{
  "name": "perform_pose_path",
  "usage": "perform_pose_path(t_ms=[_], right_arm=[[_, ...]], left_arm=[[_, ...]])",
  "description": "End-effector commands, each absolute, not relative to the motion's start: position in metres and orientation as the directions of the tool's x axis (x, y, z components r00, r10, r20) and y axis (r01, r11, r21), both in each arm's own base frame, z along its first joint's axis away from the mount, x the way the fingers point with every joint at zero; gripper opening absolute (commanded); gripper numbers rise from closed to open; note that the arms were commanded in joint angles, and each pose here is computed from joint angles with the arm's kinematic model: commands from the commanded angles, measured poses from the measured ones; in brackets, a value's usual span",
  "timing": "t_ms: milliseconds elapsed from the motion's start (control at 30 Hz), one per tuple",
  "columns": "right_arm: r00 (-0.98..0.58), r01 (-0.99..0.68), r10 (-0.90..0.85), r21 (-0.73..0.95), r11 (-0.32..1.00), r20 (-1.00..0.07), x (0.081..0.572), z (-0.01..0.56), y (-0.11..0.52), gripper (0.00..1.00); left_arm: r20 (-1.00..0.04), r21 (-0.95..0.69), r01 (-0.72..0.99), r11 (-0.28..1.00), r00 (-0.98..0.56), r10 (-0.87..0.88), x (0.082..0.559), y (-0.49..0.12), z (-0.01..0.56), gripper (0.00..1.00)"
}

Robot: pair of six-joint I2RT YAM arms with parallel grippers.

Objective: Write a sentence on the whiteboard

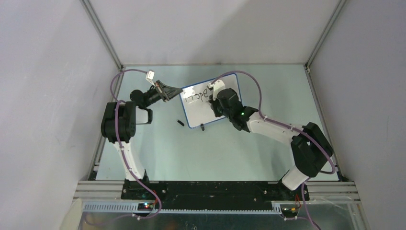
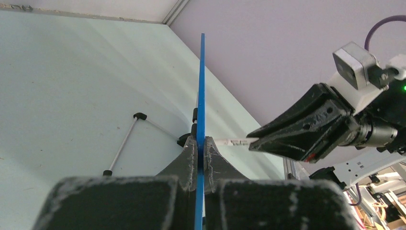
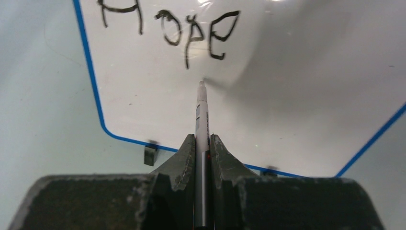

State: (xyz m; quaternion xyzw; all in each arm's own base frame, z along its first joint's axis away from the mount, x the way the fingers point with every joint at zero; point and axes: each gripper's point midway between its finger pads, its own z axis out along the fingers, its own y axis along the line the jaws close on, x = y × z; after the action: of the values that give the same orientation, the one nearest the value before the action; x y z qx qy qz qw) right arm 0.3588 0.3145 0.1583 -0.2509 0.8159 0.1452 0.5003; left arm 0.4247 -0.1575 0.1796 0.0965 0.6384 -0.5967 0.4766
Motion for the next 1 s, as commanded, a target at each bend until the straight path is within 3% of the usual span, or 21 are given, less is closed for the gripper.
perform_pose_path(t_ms=[0, 967], right_arm=[[-0.315, -0.509, -0.156, 0.028, 0.860, -0.936, 0.374, 0.213, 0.301, 0.00], [-0.408, -0.457, -0.120, 0.089, 0.885, -0.905, 0.413, 0.226, 0.276, 0.00]], left_arm=[[-0.764, -0.617, 0.746, 0.251, -0.490, -0.419, 0.421, -0.162, 0.191, 0.00], [-0.767, -0.614, 0.749, 0.250, -0.490, -0.415, 0.420, -0.162, 0.191, 0.00]])
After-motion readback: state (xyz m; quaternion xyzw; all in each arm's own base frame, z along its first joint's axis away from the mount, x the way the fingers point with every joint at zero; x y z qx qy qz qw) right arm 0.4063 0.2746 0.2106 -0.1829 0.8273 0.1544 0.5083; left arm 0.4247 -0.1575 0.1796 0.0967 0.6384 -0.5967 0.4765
